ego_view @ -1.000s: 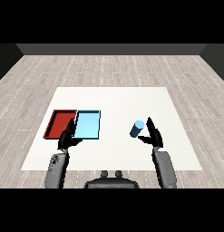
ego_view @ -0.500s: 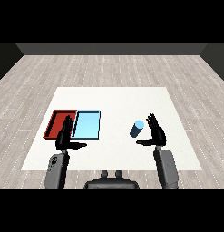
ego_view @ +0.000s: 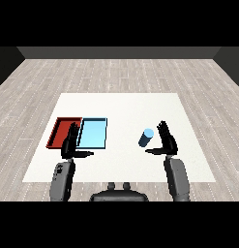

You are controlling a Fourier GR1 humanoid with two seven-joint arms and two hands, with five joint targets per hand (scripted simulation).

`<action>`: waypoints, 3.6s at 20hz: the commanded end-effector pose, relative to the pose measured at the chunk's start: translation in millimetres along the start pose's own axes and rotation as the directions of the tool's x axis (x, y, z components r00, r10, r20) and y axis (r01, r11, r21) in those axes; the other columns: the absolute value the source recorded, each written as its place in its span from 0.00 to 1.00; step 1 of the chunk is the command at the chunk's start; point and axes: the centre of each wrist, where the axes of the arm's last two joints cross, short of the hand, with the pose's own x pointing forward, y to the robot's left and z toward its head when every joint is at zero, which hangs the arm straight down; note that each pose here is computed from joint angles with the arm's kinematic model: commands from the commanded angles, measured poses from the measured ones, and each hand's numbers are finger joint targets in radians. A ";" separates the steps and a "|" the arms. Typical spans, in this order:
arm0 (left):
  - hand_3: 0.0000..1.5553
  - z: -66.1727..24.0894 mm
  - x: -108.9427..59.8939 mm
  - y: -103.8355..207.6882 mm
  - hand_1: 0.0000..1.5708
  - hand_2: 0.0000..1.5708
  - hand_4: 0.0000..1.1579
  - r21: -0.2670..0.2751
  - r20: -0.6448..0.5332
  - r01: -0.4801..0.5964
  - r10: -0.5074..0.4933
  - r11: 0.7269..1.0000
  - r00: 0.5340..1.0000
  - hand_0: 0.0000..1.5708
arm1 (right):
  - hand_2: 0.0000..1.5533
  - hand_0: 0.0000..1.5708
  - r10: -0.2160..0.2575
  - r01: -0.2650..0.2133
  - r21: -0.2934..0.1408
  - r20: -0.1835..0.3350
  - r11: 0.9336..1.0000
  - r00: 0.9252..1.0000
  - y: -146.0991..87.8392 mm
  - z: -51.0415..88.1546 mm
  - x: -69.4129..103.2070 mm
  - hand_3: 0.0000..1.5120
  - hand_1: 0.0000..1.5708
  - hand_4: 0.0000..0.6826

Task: Pick the blue can and put it in the blue box

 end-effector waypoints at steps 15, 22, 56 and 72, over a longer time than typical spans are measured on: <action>0.00 7.8 -6.5 3.2 0.00 0.00 0.00 -0.002 -0.001 -0.027 0.027 1.000 1.000 0.00 | 0.00 0.00 -0.032 0.024 -0.076 -0.097 0.997 0.995 -32.7 -23.5 -41.8 0.00 0.00 0.00; 0.00 8.1 17.8 0.6 0.00 0.00 0.00 0.009 -0.018 -0.014 0.014 1.000 1.000 0.00 | 0.00 0.00 -0.070 0.059 -0.084 -0.123 0.995 0.990 -13.3 -26.5 -62.4 0.00 0.00 0.00; 0.00 -3.3 11.4 7.1 0.00 0.00 0.00 0.002 0.013 -0.005 0.005 1.000 1.000 0.00 | 0.94 0.95 0.043 -0.064 -0.127 -0.159 0.990 0.986 56.5 -65.9 -55.8 0.94 0.95 0.90; 0.00 -2.8 1.7 -30.6 0.00 0.00 0.00 -0.086 -0.089 -0.112 0.104 0.990 0.991 0.00 | 0.94 0.95 0.056 -0.057 0.025 0.062 0.998 0.997 105.3 -93.4 11.0 0.95 0.95 0.93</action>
